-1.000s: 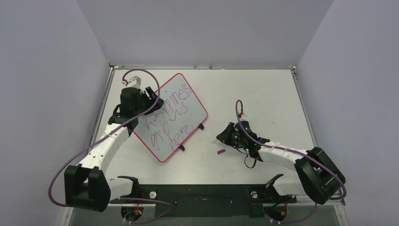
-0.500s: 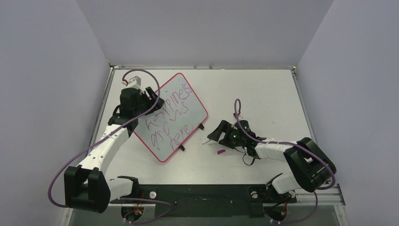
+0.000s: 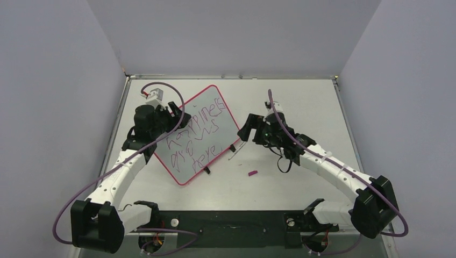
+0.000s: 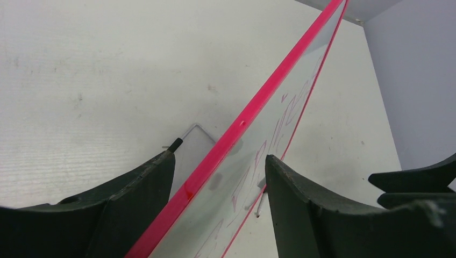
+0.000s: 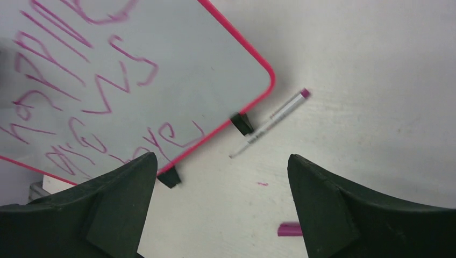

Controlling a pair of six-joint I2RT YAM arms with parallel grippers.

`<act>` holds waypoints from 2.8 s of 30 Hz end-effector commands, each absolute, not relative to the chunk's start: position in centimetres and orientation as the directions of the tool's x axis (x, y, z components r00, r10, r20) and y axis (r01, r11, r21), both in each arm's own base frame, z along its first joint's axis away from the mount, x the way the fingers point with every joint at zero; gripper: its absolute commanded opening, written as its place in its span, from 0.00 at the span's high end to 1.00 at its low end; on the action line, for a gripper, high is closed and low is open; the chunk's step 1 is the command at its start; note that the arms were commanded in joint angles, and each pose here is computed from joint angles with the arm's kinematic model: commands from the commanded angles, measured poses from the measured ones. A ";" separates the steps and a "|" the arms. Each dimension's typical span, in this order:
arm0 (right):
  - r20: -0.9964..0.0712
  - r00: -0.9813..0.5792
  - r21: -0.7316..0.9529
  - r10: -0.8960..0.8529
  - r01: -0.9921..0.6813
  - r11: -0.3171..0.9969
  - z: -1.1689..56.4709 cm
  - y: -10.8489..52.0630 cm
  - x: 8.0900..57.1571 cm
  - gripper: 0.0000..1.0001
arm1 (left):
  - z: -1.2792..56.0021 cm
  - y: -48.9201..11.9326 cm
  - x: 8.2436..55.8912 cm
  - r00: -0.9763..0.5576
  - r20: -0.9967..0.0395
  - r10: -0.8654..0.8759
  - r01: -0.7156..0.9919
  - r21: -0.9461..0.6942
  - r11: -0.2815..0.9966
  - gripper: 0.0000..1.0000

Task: Write a sentence on the whiteboard
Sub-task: Pass from the left arm to the right

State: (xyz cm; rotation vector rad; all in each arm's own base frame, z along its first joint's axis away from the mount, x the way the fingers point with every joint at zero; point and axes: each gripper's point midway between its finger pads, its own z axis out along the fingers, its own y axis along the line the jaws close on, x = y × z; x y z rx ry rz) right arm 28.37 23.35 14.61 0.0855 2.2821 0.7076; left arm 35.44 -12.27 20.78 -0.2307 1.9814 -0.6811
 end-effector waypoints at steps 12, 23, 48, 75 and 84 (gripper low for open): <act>-0.832 -0.496 0.457 0.250 -0.357 0.815 30.3 32.8 35.4 0.13 | 30.3 -13.7 35.3 -0.205 -0.871 -0.447 0.360 -0.491 0.793 0.42; -0.881 -0.445 0.355 0.162 -0.395 0.847 30.8 36.7 38.7 0.11 | 29.7 -13.6 34.5 -0.180 -0.877 -0.446 0.369 -0.480 0.796 0.41; -0.942 -0.291 0.141 -0.165 -0.792 0.594 28.7 30.6 35.7 0.07 | 31.1 -14.1 32.9 -0.116 -0.895 -0.432 0.448 -0.435 0.781 0.41; -0.881 -0.438 0.365 0.177 -0.869 -0.333 36.1 34.2 33.0 0.38 | 32.0 -14.7 32.5 -0.095 -0.897 -0.432 0.496 -0.419 0.761 0.41; -0.874 -0.470 0.405 0.123 -0.845 -0.348 33.3 34.7 32.3 0.52 | 31.8 -14.6 32.7 -0.096 -0.899 -0.428 0.484 -0.417 0.769 0.41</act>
